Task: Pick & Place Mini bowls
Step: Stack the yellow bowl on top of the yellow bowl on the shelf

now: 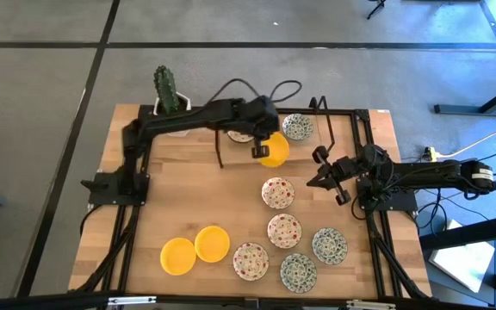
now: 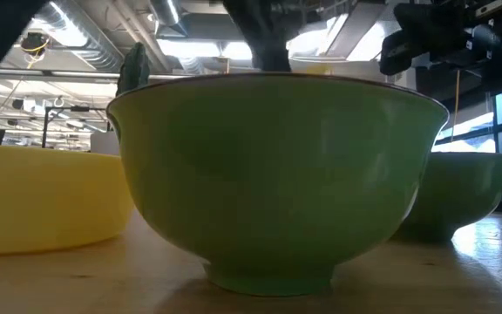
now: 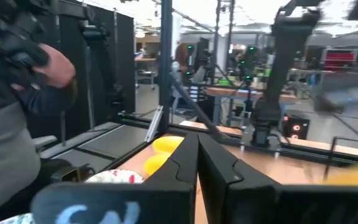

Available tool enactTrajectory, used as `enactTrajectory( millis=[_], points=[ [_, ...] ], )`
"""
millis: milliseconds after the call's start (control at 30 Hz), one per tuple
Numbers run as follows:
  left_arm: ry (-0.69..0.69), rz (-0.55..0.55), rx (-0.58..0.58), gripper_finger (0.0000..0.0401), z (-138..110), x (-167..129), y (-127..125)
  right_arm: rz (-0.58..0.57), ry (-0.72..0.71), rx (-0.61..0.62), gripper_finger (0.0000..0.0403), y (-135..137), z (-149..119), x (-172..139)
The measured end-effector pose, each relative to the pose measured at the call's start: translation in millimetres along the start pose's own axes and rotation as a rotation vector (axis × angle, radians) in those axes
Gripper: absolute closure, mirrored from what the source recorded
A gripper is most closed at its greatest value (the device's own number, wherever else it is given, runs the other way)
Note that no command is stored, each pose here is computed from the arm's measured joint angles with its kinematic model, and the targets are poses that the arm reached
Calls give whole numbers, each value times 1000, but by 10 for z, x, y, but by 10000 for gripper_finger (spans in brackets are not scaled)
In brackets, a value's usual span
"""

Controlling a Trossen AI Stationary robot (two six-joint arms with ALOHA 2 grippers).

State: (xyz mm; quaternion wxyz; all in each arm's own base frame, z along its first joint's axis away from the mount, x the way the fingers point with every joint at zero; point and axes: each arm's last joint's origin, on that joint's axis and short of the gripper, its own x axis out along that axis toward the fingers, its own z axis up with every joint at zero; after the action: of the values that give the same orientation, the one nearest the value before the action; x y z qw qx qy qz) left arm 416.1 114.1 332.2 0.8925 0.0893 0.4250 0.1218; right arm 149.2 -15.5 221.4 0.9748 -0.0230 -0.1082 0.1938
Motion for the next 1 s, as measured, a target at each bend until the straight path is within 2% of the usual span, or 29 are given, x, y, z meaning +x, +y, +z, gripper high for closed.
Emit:
enactTrajectory(
  millis=[200, 367, 500, 1000],
  points=[
    [113, -11, -37, 398, -161, 608, 276, 58, 28, 20, 391, 17, -29, 0],
    [137, -14, -59, 398, -212, 857, 383, 59, 28, 13, 391, 17, -29, 0],
    [141, -41, -52, 398, -206, 946, 366, 58, 28, 11, 391, 17, -29, 0],
    [161, -48, -39, 398, -222, 963, 356, 22, 26, 10, 391, 6, -29, 0]
  ],
)
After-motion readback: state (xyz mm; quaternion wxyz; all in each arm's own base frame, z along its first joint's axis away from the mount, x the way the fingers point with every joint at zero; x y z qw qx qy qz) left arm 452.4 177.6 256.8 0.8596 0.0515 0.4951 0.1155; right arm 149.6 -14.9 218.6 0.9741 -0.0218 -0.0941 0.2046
